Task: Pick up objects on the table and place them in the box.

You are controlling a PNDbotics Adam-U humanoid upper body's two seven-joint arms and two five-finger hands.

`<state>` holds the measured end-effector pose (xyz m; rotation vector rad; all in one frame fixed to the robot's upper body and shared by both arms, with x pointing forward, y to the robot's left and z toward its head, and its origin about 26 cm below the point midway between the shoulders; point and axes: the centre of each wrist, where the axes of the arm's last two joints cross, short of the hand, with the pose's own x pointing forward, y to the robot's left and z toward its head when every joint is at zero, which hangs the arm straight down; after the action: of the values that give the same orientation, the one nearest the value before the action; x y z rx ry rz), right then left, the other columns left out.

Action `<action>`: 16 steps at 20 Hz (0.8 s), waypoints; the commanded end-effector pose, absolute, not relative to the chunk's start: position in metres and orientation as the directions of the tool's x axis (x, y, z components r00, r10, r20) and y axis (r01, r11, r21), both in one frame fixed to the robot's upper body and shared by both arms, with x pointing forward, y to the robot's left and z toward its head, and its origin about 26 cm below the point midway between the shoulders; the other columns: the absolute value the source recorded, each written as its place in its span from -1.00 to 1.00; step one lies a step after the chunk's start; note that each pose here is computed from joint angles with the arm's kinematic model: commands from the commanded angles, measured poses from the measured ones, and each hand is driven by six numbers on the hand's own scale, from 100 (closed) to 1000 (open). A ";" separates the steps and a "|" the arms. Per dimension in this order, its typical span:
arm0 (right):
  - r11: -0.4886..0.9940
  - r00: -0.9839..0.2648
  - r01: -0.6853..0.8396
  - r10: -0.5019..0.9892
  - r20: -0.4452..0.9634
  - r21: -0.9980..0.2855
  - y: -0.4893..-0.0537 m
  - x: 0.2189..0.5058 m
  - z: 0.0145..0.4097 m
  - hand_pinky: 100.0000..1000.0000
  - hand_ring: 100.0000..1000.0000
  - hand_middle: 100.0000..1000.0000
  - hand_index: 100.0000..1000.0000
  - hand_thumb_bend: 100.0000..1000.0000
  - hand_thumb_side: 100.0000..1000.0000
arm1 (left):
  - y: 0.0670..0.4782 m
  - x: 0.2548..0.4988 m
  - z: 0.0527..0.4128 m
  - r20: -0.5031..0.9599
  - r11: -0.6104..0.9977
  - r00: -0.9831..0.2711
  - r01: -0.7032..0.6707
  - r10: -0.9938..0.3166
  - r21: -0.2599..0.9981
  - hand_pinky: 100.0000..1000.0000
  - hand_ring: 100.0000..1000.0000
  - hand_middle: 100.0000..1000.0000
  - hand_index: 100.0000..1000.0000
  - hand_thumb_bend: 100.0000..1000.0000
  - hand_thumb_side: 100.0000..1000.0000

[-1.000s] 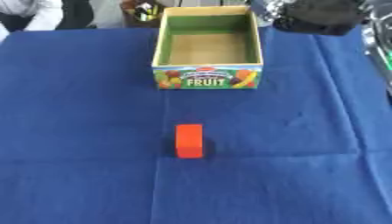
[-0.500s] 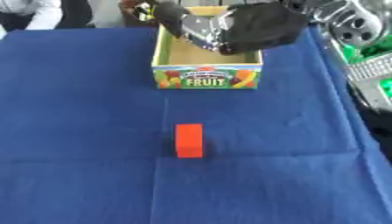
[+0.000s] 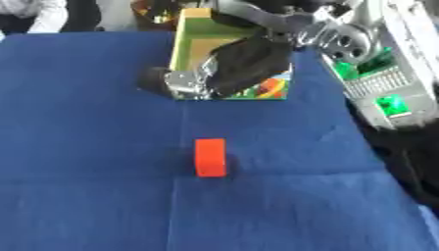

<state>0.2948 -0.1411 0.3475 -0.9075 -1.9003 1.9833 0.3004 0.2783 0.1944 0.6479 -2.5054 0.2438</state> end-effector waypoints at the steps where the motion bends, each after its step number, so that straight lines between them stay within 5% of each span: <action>1: -0.151 -0.769 0.204 0.587 -0.254 -0.967 -0.138 0.293 0.346 0.63 0.60 0.39 0.72 -0.04 1.00 | 0.280 0.298 0.201 0.515 0.872 -0.754 -0.489 -0.407 -0.026 -0.35 0.42 0.22 0.38 -1.00 1.00; 16: -0.226 -0.767 0.104 0.602 -0.223 -0.969 -0.124 0.288 0.325 0.58 0.60 0.32 0.71 -0.03 1.00 | 0.279 0.298 0.202 0.512 0.874 -0.757 -0.485 -0.407 -0.022 -0.35 0.42 0.22 0.37 -1.00 1.00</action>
<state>0.2927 -0.1251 0.3195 -0.8012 -1.6842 2.0615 0.3005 0.2769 0.1941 0.6406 -2.5072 0.2382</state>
